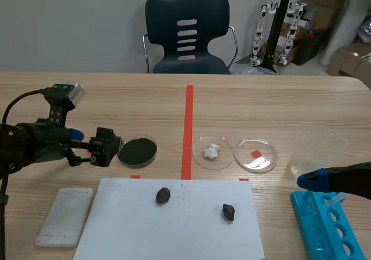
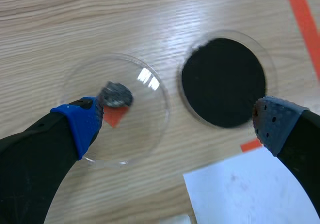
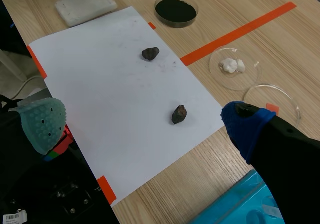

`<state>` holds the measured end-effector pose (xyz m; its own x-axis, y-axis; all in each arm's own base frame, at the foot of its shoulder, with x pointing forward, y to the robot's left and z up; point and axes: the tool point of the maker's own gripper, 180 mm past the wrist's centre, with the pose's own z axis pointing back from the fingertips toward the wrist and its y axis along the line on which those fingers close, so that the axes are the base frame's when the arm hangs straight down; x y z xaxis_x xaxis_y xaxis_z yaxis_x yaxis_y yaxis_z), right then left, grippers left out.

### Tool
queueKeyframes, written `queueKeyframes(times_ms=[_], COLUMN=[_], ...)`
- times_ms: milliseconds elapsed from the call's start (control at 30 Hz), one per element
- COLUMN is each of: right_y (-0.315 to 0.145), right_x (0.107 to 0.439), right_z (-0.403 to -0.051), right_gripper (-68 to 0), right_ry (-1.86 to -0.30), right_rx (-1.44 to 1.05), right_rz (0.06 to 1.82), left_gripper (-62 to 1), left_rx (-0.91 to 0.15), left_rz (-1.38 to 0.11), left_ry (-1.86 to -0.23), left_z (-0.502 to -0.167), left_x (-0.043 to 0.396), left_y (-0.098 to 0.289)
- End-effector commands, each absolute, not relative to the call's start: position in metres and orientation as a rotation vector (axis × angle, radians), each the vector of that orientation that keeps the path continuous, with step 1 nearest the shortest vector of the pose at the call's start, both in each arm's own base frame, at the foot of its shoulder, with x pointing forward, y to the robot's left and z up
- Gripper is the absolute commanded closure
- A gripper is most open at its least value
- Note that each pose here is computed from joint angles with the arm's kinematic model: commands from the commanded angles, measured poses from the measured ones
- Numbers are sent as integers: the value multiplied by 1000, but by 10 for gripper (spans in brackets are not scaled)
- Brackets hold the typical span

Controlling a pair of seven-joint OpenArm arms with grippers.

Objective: Return to the home posture

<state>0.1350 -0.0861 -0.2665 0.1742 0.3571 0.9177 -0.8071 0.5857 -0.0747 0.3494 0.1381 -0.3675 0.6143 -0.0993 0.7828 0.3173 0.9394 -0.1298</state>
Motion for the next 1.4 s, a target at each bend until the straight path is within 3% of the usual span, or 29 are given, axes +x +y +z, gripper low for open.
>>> queueKeyframes(times_ms=[0,367,700,1367], right_y=[-85,-85,-85,-85], right_x=[136,136,136,136], right_z=[-263,-263,-263,-263], right_gripper=[-679,-679,-679,-679], right_ry=[-1124,-1124,-1124,-1124], right_rx=[501,501,501,501], right_rz=[876,876,876,876], left_gripper=[-623,-623,-623,-623], left_rx=[-290,-430,-533,-422], left_rz=[-270,-376,-404,-448], left_ry=[-940,-1159,-1160,-1163], left_z=[-350,-292,-275,-259], left_x=[346,271,213,189], left_y=[132,88,68,95])
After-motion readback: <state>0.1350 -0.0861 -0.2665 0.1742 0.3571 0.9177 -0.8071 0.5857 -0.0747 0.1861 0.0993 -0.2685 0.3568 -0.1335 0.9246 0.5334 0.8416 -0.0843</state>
